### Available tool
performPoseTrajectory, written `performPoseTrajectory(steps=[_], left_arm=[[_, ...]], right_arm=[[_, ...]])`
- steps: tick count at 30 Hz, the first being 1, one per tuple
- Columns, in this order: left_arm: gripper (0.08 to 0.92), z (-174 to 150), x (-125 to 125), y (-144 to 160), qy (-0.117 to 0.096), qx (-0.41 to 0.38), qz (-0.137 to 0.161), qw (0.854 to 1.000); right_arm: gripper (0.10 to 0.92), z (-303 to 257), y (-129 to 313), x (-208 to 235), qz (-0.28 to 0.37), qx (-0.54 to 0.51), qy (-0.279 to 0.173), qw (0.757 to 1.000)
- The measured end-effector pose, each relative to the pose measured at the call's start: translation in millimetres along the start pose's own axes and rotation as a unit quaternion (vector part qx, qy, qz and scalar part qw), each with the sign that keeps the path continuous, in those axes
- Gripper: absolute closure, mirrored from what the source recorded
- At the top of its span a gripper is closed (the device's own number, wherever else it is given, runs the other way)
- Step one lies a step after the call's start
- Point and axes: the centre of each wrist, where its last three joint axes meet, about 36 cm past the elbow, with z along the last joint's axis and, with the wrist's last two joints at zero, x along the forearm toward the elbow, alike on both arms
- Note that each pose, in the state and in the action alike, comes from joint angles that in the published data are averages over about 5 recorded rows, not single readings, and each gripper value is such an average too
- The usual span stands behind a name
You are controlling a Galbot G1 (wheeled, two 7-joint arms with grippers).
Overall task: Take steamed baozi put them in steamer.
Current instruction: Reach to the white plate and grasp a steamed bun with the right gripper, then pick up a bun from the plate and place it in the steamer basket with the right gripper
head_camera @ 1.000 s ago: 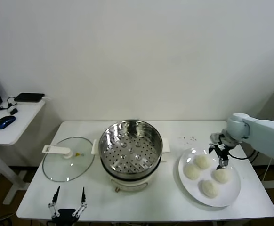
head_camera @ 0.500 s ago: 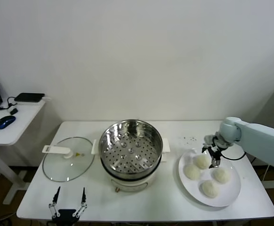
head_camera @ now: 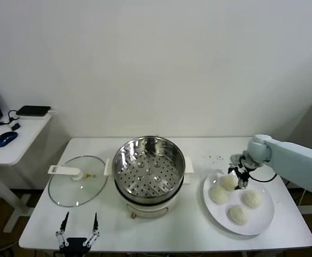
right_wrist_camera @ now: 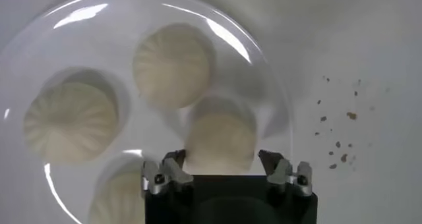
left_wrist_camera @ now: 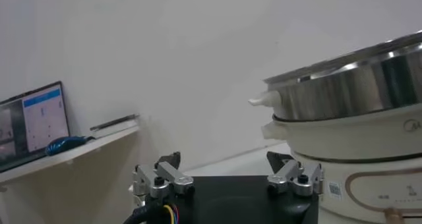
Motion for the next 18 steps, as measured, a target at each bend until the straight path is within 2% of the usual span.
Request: performPoseTrajectory(steps=[10, 18], left_arm=[[0.177, -1.6, 0.1, 1.5, -0.002, -0.001, 0.0, 1.0], [0.177, -4.3, -0.2, 3.3, -0.006, -0.003, 0.001, 1.0]], right_arm=[[0.369, 0.8, -1.5, 12.9, 0.006, 0.0, -0.005, 1.0], [0.369, -5.0, -13.2, 54.8, 0.022, 0.033, -0.017, 0.999]])
